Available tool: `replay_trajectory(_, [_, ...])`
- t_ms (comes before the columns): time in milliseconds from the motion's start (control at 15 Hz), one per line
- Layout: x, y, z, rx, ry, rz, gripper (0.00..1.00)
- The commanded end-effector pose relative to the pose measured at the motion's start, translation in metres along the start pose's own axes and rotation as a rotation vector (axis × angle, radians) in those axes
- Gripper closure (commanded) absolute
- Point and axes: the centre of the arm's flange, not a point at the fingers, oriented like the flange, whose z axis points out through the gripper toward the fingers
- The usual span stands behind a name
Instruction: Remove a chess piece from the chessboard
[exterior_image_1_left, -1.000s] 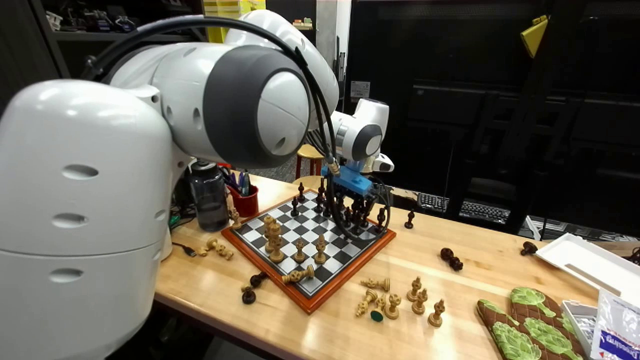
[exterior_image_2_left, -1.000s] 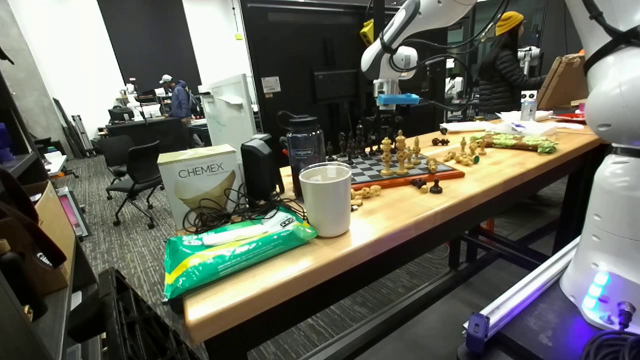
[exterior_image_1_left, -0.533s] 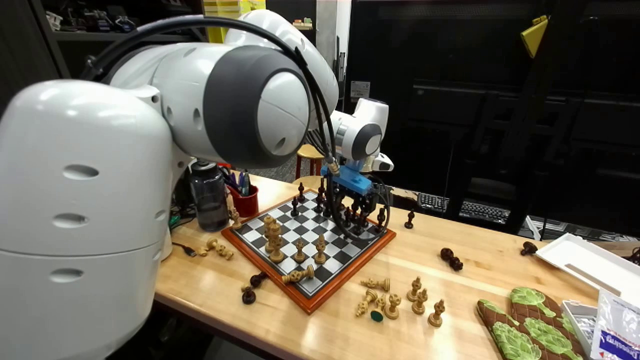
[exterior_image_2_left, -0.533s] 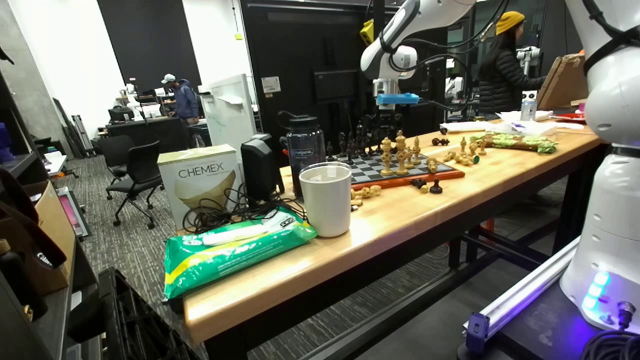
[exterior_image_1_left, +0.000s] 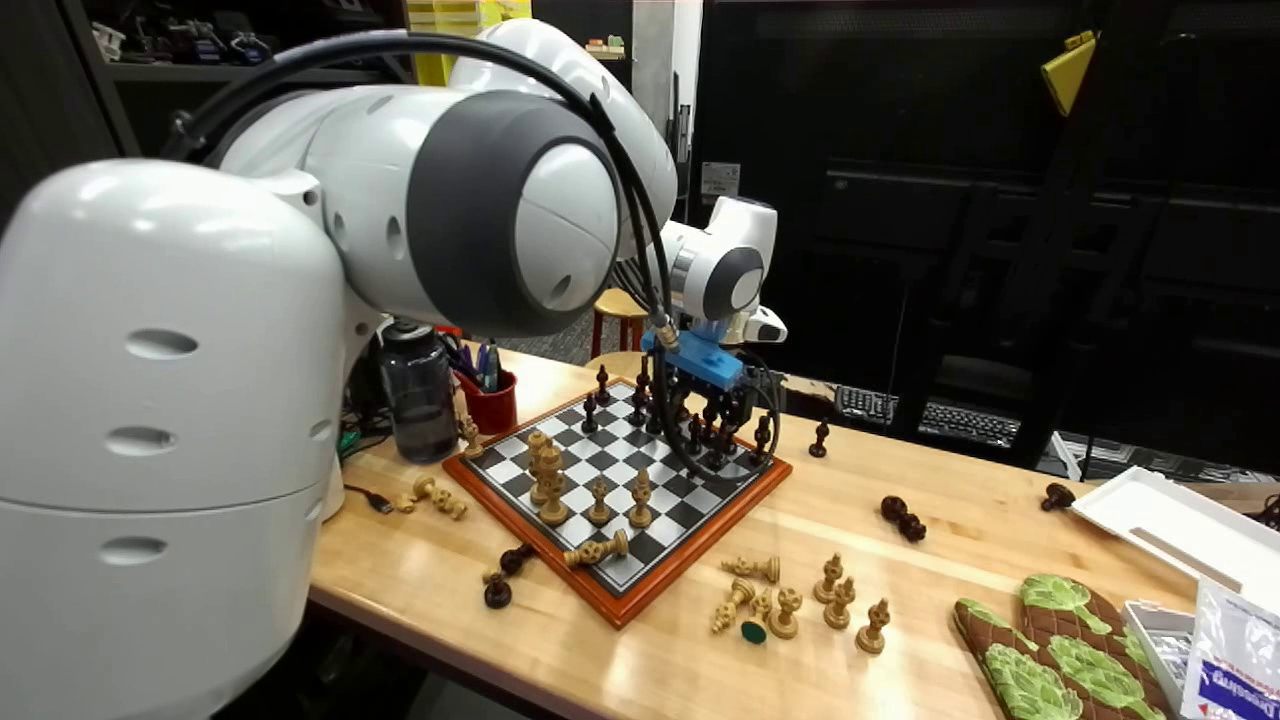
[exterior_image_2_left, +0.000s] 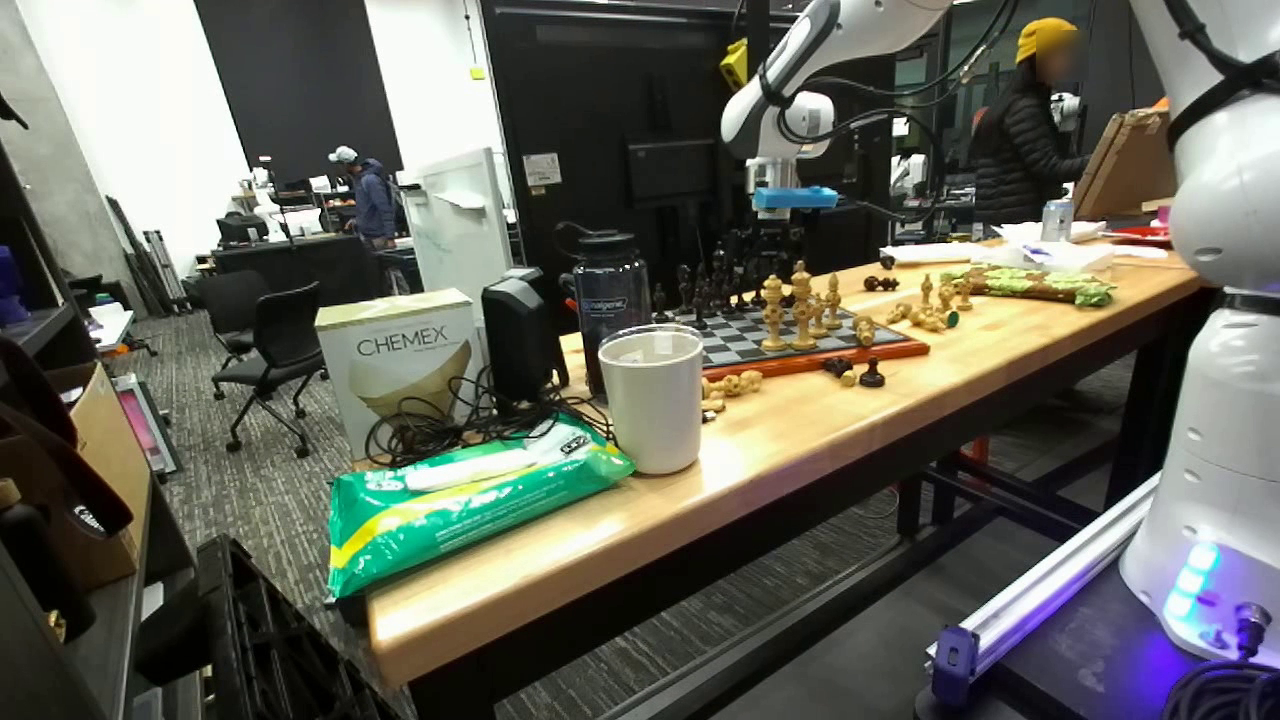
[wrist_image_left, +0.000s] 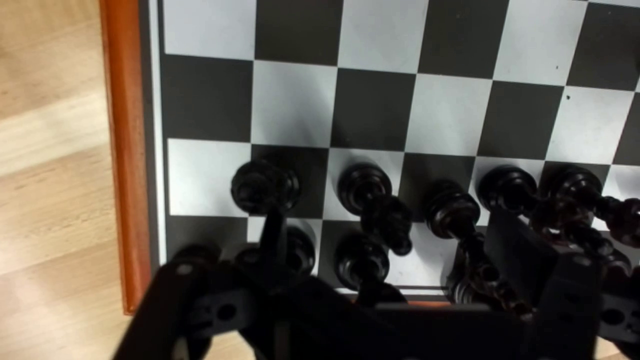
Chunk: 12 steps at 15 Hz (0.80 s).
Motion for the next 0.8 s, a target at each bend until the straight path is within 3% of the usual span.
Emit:
replay_trajectory(0, [0.0010, -0.0013, -0.0054, 0.012, -0.009, -0.008, 0.00])
replay_trajectory(733, [0.0002, -0.0049, -0.0110, 0.005, -0.003, -0.014, 0.00])
